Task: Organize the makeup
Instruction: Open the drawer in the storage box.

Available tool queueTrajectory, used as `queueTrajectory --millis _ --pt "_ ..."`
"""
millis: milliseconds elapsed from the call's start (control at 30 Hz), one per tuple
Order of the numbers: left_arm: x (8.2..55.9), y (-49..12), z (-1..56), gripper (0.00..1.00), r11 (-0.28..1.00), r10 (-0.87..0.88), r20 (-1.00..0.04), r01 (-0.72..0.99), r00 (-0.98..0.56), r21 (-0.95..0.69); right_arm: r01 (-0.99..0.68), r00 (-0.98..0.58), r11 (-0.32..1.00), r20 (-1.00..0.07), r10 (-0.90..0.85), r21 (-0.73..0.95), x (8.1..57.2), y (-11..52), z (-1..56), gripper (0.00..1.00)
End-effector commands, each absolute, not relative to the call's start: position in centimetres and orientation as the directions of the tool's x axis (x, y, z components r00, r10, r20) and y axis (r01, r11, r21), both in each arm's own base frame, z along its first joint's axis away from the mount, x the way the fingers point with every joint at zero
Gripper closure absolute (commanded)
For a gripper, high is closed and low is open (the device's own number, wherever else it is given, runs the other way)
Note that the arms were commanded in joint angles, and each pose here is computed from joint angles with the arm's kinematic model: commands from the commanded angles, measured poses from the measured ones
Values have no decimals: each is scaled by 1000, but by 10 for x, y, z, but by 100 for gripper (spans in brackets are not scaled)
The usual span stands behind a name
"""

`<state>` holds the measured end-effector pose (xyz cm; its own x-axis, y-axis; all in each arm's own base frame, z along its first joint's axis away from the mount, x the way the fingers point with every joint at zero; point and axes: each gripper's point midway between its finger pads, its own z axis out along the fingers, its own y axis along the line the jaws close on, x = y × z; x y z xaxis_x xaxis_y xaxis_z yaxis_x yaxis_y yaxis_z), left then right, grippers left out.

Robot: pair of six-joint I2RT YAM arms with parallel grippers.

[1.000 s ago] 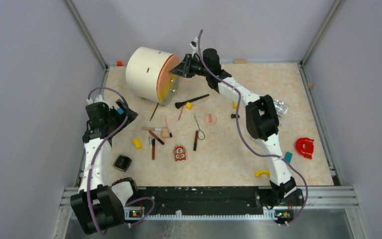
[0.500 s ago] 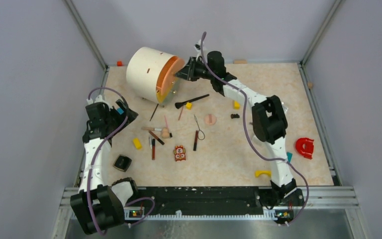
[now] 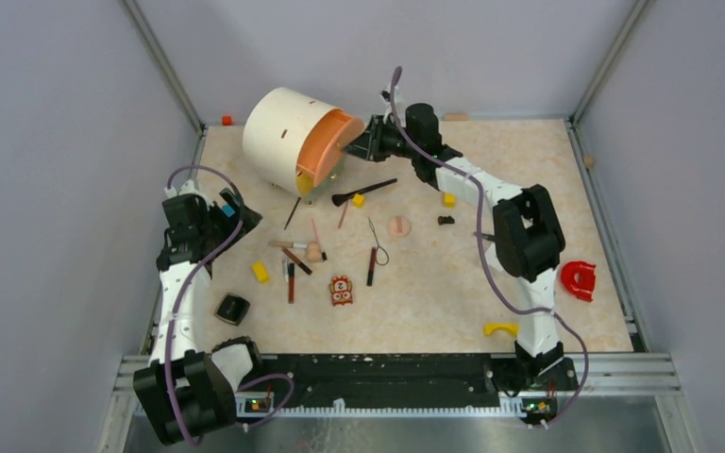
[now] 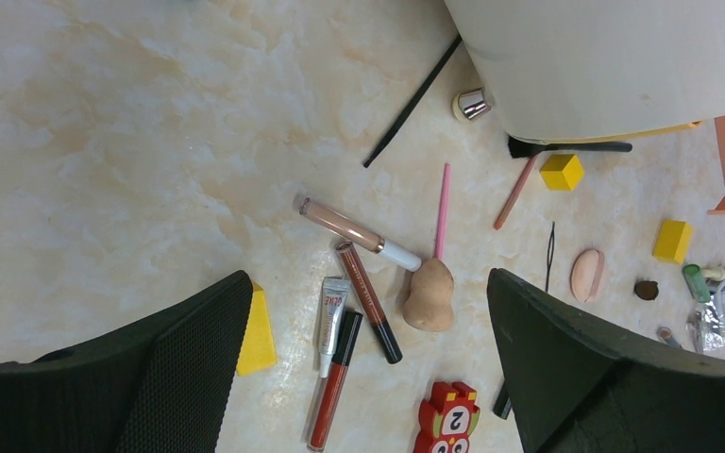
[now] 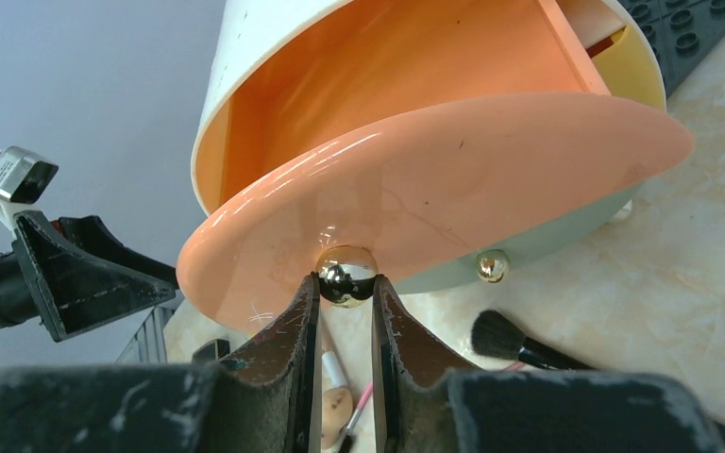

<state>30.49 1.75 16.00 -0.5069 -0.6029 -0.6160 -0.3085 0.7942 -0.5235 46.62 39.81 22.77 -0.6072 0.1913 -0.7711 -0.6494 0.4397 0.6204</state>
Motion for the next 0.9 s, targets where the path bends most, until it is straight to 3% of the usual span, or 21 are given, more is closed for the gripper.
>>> queueTrajectory --millis 0,867 --pt "311 20 168 1 803 -592 -647 -280 -481 -527 -687 -547 455 -815 190 567 462 381 250 100" --pt "311 20 168 1 803 -592 -647 -280 -481 -526 -696 -502 500 -847 174 515 445 361 262 100"
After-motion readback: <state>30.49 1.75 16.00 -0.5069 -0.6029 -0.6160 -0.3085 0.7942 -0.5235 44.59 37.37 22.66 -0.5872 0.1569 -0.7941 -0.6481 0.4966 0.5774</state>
